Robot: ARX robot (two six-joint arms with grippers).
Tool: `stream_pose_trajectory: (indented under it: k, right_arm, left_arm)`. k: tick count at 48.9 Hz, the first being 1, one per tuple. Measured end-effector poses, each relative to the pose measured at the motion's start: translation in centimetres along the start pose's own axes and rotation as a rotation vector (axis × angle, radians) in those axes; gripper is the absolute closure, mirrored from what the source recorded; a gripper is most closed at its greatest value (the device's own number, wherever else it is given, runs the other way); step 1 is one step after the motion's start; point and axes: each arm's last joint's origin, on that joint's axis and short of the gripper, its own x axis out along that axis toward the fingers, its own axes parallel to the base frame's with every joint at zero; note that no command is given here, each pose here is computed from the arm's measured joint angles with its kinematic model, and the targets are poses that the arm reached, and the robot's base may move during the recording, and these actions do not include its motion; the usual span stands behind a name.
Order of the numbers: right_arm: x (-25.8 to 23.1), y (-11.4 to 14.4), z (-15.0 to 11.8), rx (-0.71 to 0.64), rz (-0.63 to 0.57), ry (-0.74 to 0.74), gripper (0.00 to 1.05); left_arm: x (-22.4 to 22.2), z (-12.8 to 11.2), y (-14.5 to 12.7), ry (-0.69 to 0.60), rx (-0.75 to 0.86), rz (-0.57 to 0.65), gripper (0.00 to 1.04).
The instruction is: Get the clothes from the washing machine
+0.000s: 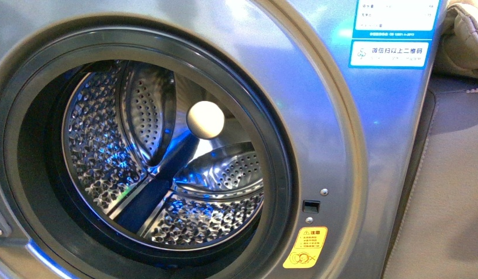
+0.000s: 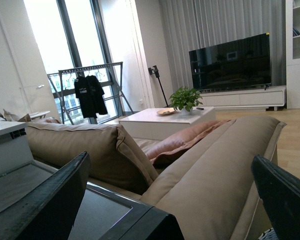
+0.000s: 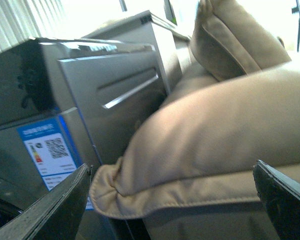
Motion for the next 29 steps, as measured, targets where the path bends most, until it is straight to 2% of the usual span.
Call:
stream_pose_trajectory:
  k: [7,13,14,16,18,21,29]
  right_arm:
    - [-2.2,3.5,-1.5,-0.118,0.069,-0.116,0.08]
    - [-2.7,4.4,-3.0,-0.135,0.099,-0.111,0.08]
    - [-2.8,4.5,-3.0,-0.137,0.065,-0.096,0.10]
    - [-3.2,4.8,-3.0,-0.163,-0.082,0.022,0.20]
    - [-3.7,4.7,-3.8,-0.185,-0.143,0.113,0.27]
    - [-4.5,4.4,-5.6,-0.212,-0.177,0.210,0.38]
    - [-5.0,3.7,-8.3,-0.243,-0.179,0.253,0.64]
  left_arm:
    - [0.0,0.0,0.0,0.000,0.000,0.000,0.06]
    - [0.0,0.0,0.0,0.000,0.000,0.000,0.06]
    - [0.0,0.0,0.0,0.000,0.000,0.000,0.06]
    - [0.0,0.0,0.0,0.000,0.000,0.000,0.06]
    - [0.0,0.0,0.0,0.000,0.000,0.000,0.06]
    - [-0.1,0.1,0.0,-0.002,0.001,0.001,0.06]
    - [-0.1,0.1,0.0,-0.002,0.001,0.000,0.06]
